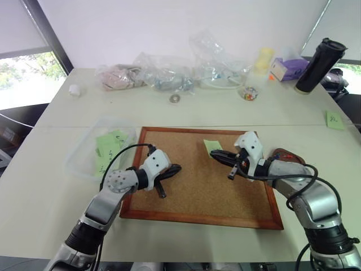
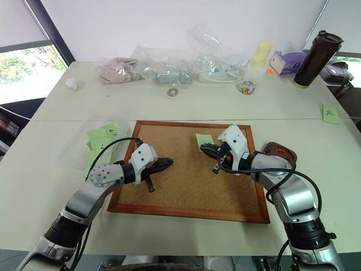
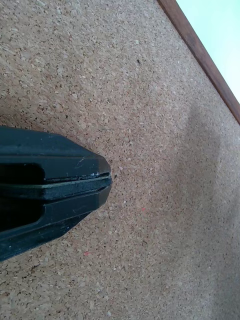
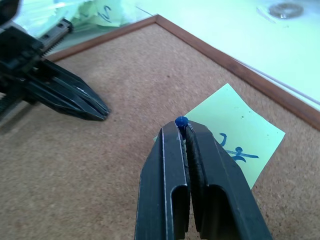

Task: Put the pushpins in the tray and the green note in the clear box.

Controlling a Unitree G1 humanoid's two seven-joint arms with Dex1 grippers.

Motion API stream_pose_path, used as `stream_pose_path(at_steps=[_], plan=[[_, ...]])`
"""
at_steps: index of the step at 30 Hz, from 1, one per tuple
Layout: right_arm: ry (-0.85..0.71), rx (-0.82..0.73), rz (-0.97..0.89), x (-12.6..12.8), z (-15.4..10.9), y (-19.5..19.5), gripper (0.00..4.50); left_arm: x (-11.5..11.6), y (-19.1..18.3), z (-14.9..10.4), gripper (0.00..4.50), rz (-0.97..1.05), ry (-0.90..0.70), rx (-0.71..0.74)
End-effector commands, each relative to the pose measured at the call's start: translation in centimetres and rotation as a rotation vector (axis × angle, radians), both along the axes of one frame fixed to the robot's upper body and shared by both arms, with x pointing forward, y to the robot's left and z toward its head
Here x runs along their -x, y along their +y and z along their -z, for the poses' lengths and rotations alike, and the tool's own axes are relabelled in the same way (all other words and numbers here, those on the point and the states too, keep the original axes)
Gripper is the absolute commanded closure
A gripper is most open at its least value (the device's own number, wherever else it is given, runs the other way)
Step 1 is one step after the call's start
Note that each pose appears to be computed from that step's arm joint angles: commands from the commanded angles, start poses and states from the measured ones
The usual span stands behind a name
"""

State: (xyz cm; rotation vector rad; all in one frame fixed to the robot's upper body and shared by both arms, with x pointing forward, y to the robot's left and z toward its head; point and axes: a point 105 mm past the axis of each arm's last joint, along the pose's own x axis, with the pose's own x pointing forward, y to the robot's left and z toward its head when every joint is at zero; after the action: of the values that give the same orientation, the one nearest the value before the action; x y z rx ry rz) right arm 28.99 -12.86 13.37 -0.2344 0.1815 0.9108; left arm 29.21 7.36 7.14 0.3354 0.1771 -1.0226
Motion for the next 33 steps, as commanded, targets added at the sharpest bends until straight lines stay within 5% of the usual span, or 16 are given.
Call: stream_pose_path(at_steps=[1, 4, 7, 14, 25, 33], plan=[[-0.090, 0.014, -0.052, 0.8, -2.9, 0.1, 4.47, -0.5, 1.9, 1.3, 4.50, -0.066, 0.108, 0.014], [-0.109, 0.036, -0.082, 1.2, -3.7, 0.1, 4.47, -0.9, 2.0, -0.9, 4.50, -0.045, 0.100, 0.092], [-0.122, 0.051, -0.101, 1.4, -4.3, 0.2, 4.50, -1.2, 1.6, -3.3, 3.59, -0.014, 0.095, 0.167], [-0.159, 0.074, -0.137, 1.5, -5.3, 0.6, 4.50, -2.5, 0.5, -8.0, 0.09, 0.028, 0.046, 0.278], [-0.175, 0.079, -0.214, 2.2, -6.5, 1.9, 4.50, -3.1, -2.5, -10.2, 0.03, 0.221, -0.440, 0.001], [-0.173, 0.094, -0.245, 2.1, -6.8, 2.5, 4.50, -2.1, -4.3, -12.1, 0.03, 0.405, -0.776, -0.053]])
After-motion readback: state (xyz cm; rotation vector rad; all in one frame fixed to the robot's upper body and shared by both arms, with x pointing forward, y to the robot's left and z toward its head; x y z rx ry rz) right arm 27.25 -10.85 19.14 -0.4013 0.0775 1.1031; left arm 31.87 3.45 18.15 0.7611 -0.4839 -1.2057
